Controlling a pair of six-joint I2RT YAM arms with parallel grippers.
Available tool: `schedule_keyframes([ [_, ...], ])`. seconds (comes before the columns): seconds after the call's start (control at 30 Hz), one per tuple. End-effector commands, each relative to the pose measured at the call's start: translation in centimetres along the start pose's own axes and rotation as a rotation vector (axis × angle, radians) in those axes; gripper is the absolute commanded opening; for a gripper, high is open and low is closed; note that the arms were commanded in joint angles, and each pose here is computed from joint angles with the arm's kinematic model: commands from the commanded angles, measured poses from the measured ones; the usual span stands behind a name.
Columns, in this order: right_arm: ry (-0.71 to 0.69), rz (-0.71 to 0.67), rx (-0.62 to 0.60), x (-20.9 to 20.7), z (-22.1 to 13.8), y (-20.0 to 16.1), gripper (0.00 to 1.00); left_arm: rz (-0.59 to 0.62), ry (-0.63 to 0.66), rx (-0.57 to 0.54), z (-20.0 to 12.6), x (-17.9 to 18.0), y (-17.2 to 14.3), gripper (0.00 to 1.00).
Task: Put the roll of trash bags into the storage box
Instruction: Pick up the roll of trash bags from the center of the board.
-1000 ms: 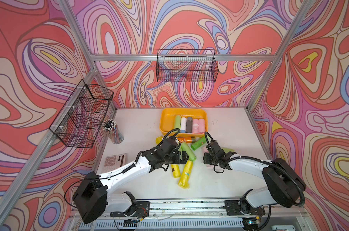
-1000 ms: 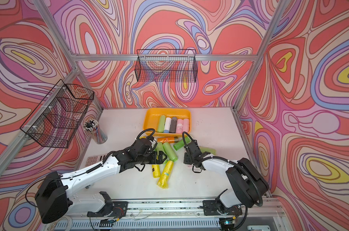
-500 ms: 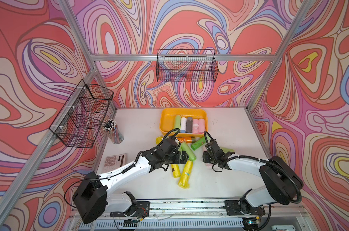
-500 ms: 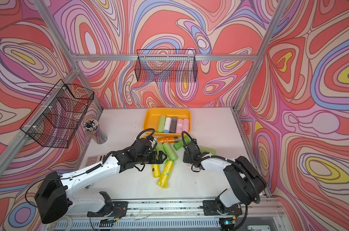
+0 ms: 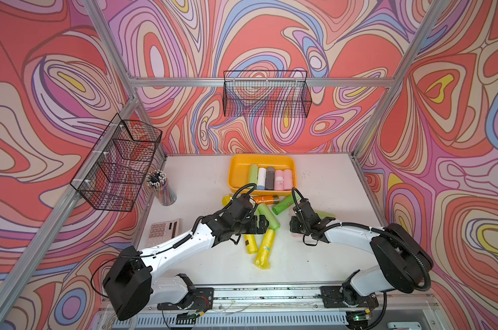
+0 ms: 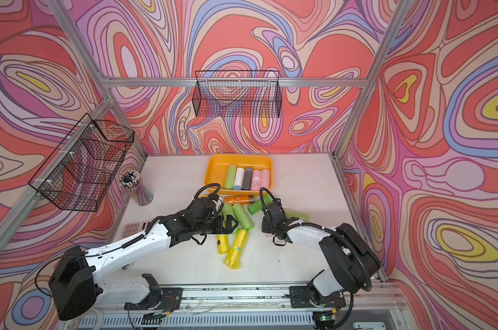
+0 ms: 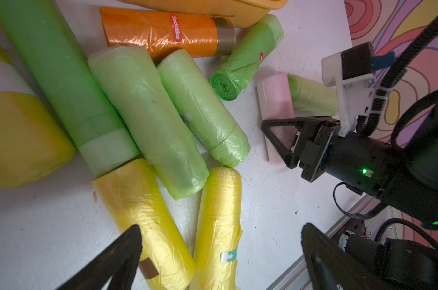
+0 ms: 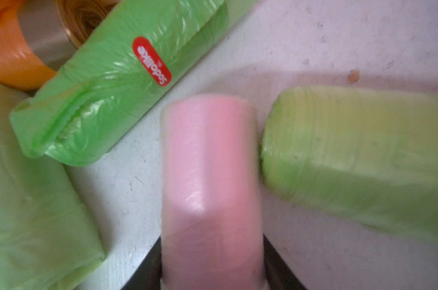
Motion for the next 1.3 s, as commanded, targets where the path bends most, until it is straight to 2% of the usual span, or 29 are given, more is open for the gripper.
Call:
schedule_keyframes([
  [0.0,-0.018,0.01,0.059,-0.7,-0.5,-1.4,0.47,-0.006,0.011,-0.05,-0.7,0.2,0.3,1.0],
  [0.13,0.001,0.017,0.037,-0.2,-1.5,-0.6,0.46,-0.003,-0.004,-0.115,-1.2,-0.1,1.2,1.0],
  [0.37,0.014,0.02,0.006,0.2,-3.2,0.5,0.42,0.023,0.05,-0.147,-1.5,0.4,2.0,1.0],
  [0.97,0.089,0.007,-0.047,3.7,-7.3,5.0,0.41,0.095,0.158,-0.276,-4.2,2.1,2.9,1.0],
  [1.07,0.113,0.001,-0.061,4.7,-8.0,6.0,0.41,0.109,0.206,-0.244,-4.6,2.7,2.4,1.0],
  [1.27,0.207,-0.002,-0.099,7.3,-8.8,8.2,0.41,0.108,0.209,-0.224,-5.4,2.9,1.9,1.0],
])
Point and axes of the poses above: each gripper's point midway between its finger pads, its own z axis out along the fingers, its own x axis along the line the jaws close on, y = z × x, the point moved 4 cm from there along -z, back along the fingers, and after that the axes turned 6 degrees about z, right-handed, at the moved point
